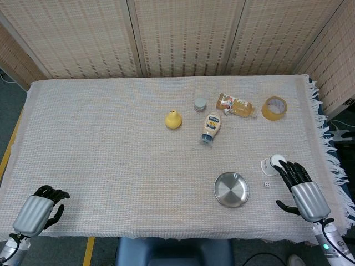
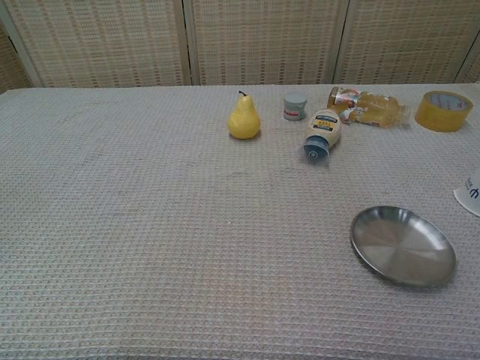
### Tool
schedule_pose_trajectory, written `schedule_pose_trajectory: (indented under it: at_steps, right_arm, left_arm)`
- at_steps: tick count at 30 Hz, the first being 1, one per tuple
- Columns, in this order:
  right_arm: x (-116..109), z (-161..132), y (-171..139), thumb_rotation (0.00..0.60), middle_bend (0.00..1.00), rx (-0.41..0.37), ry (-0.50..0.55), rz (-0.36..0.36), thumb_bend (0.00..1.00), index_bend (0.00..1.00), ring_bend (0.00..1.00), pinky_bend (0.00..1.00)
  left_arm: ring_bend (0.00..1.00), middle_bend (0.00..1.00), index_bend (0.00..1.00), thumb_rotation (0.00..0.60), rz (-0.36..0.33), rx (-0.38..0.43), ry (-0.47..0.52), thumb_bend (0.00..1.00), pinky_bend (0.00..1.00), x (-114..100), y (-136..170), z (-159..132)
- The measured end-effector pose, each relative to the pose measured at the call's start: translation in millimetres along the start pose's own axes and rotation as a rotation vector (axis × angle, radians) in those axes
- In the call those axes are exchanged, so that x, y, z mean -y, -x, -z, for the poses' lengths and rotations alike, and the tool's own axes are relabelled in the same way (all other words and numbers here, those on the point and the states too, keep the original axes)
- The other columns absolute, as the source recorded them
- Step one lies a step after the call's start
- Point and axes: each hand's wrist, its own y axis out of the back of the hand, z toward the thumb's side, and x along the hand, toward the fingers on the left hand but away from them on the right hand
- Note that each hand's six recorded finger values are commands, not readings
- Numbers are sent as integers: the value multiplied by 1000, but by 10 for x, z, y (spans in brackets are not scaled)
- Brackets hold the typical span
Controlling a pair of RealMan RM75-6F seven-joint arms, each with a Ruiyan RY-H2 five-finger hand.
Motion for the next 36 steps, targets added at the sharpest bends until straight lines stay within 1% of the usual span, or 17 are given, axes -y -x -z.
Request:
schedule_pose_trajectory:
  at_steps: [7,16,17,19,22,24,25,27,29,31,33,36]
  right_arm:
    - [13,-2,0,600,0,0,-3,-5,75,61,0,69]
    - [29,-26,21,600,0,-21,-2,-5,77,66,0,80]
    - [36,-33,28,600,0,-28,-5,-4,82,75,0,92]
    - [38,-60,39,600,25,-47,-6,4,104,117,0,161]
    - [27,-97,51,600,120,-87,-17,43,159,199,3,297]
    - [18,-108,61,600,217,-112,-32,81,176,259,48,407]
    - [18,-109,67,600,245,-119,-40,98,176,274,74,442]
    - [30,-99,85,600,318,-130,-58,130,176,300,160,522]
    - [48,-85,118,600,372,-134,-77,147,176,309,242,576]
    - [63,-72,144,600,437,-134,-96,140,174,322,356,652]
    - [81,-65,181,600,517,-132,-120,118,173,344,467,737]
    - [109,-56,246,600,605,-125,-159,74,173,362,559,833]
  left_arm:
    - [371,426,404,600,3,-2,-2,514,266,1,3,2]
    - [371,426,404,600,-13,-5,4,514,266,-21,-1,16]
    - [371,426,404,600,-18,-5,5,514,265,-32,2,15]
    - [371,426,404,600,-32,-3,4,514,266,-60,9,13]
    - [371,424,404,600,-70,-3,6,514,266,-131,28,12]
    - [371,424,404,600,-100,-5,12,513,266,-190,51,13]
    - [371,424,404,600,-111,-7,15,513,266,-213,63,15]
    - [371,424,404,600,-127,-8,17,513,266,-254,94,24]
    - [371,424,404,600,-128,-13,22,513,266,-266,102,37]
    - [371,424,405,600,-126,-20,28,514,266,-268,101,52]
    - [372,425,404,600,-122,-26,32,513,266,-268,94,62]
    - [371,425,404,600,-116,-29,29,513,266,-259,91,68]
